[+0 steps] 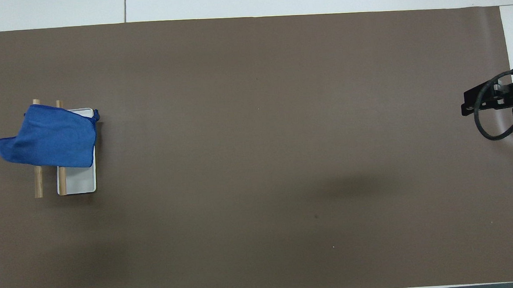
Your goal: Right arm passes towel to left arm to hang
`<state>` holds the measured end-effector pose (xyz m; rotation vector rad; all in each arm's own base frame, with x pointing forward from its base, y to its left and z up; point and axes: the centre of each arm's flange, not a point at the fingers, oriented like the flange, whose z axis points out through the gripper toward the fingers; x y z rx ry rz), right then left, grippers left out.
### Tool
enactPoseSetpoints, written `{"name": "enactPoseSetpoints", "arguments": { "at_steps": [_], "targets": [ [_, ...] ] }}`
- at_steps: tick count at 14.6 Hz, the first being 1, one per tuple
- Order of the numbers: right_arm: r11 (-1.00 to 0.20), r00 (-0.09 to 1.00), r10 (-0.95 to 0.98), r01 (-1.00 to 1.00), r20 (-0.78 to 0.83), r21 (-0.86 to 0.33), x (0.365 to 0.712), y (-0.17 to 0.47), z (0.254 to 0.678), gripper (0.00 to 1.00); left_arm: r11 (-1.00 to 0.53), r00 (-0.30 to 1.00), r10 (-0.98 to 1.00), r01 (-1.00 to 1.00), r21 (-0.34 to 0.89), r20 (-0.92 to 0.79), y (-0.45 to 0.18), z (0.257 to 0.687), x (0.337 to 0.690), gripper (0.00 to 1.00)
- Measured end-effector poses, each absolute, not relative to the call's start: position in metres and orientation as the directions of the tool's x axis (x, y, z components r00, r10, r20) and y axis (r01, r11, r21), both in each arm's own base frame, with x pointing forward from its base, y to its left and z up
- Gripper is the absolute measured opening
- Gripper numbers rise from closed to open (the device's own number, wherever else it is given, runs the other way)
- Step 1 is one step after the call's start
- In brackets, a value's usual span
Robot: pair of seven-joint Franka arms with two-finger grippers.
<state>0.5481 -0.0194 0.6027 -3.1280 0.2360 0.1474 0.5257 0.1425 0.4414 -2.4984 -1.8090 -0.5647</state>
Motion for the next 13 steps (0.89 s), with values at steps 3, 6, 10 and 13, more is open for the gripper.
{"name": "enactPoseSetpoints", "arguments": {
  "at_steps": [3, 6, 10, 13],
  "targets": [
    [-0.989, 0.984, -0.149, -0.149, -0.094, 0.006, 0.548, -0.019, 0.603, 1.0, -0.335, 0.268, 0.918, 0.919, 0.208, 0.293, 0.143, 0.443, 0.526, 0.72],
    [-0.989, 0.984, -0.149, -0.149, -0.094, 0.006, 0.548, -0.019, 0.603, 1.0, -0.34, 0.266, 0.915, 0.914, 0.223, 0.304, 0.142, 0.456, 0.532, 1.0],
    [-0.989, 0.984, -0.149, -0.149, -0.094, 0.006, 0.548, -0.019, 0.603, 1.0, -0.384, 0.318, 0.898, 0.904, 0.188, 0.303, 0.11, 0.497, 0.555, 1.0],
    [-0.989, 0.984, -0.149, -0.149, -0.099, 0.006, 0.547, -0.019, 0.6, 1.0, -0.44, 0.374, 0.875, 0.878, 0.186, 0.306, 0.07, 0.525, 0.576, 1.0]
  ]
}}
